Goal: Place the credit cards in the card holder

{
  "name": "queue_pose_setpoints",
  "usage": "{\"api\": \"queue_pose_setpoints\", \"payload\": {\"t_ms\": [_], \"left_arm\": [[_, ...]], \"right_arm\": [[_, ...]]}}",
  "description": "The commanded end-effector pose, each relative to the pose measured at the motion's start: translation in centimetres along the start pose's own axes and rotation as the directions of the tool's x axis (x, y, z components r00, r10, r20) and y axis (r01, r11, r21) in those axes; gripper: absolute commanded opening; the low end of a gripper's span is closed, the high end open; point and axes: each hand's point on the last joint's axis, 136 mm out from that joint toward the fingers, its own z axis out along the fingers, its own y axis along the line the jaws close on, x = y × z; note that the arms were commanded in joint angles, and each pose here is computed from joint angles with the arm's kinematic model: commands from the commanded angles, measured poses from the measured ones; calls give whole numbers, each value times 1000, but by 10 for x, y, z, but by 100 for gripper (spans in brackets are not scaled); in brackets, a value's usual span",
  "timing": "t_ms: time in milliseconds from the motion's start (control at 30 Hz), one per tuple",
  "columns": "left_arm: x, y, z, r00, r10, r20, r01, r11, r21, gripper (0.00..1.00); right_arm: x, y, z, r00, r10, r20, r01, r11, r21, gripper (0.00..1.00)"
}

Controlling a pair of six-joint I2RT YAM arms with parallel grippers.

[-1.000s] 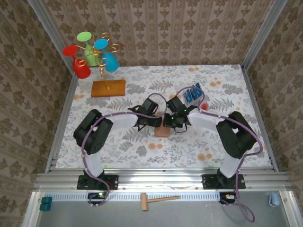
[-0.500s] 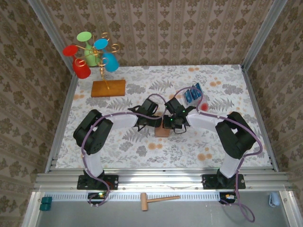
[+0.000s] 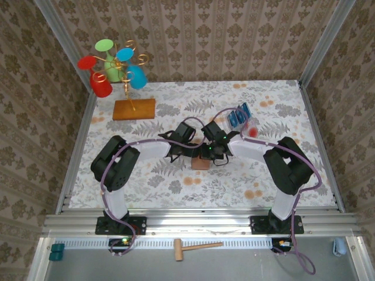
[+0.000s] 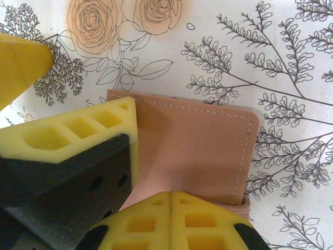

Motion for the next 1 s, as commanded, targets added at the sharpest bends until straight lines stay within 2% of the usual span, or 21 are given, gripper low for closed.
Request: {"api": "queue_pose_setpoints", "payload": {"t_ms": [0,267,967], "left_arm": [[36,2,8,994,12,-109,-13,1000,-5,77],[34,1,7,995,12,-104,-12,1000,-2,77],[31,2,4,995,14,-99,-15,1000,-7,77]], "right_arm": [[16,-9,11,998,-23,-56,27,998,65,0],[41,-32,28,991,-35,-129,56,985,163,0],[112,-104,49,971,97,-220,-19,942,334,0]]}}
